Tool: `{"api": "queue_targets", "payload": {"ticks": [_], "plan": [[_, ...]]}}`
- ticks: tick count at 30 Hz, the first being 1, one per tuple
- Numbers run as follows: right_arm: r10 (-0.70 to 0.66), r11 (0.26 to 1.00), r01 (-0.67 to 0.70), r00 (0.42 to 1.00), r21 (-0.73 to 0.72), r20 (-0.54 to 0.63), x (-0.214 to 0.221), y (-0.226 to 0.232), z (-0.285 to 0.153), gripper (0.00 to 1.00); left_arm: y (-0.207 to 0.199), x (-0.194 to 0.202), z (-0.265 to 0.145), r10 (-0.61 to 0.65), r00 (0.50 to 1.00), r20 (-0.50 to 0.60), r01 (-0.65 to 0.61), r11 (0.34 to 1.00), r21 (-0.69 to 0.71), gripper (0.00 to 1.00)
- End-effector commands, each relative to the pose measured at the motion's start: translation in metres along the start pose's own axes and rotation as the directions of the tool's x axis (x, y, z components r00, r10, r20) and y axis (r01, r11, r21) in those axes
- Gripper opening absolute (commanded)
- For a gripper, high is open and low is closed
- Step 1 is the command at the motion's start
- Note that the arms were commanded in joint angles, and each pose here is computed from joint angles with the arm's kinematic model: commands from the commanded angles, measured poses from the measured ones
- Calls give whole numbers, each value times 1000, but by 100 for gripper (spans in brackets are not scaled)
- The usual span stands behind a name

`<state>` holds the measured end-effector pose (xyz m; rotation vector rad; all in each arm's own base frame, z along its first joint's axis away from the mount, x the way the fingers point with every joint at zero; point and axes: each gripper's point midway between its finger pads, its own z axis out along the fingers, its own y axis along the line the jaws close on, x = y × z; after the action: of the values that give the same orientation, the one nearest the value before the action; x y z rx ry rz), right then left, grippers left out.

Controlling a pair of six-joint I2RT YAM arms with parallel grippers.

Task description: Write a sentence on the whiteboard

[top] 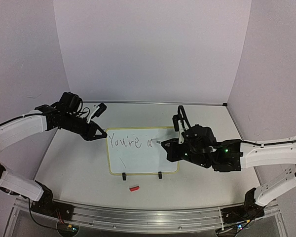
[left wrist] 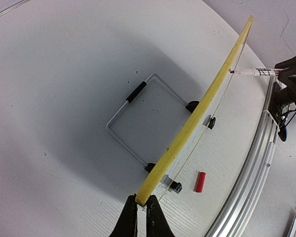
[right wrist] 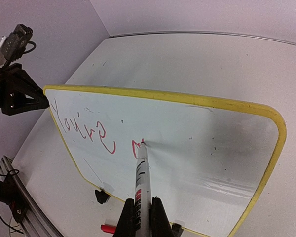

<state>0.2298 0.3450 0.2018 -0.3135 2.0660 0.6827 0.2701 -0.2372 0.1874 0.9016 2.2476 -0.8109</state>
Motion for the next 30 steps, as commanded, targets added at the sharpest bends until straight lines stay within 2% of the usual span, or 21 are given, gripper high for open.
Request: {"api": "queue_targets", "payload": {"ticks": [1, 14, 30], "plan": [[34, 999, -34, 999, 5, -29, 10, -3, 3, 0, 4, 8, 3, -2, 999, -51, 0, 1000, -24, 0], [38, 999, -38, 998, -8, -46, 13, 0, 4, 0, 4, 8, 3, -2, 999, -52, 1, 1000, -22, 0], [43, 999, -43, 995, 5, 87, -24, 1, -6, 0, 5, 9, 4, -4, 998, -55, 3, 1000, -23, 0]]}}
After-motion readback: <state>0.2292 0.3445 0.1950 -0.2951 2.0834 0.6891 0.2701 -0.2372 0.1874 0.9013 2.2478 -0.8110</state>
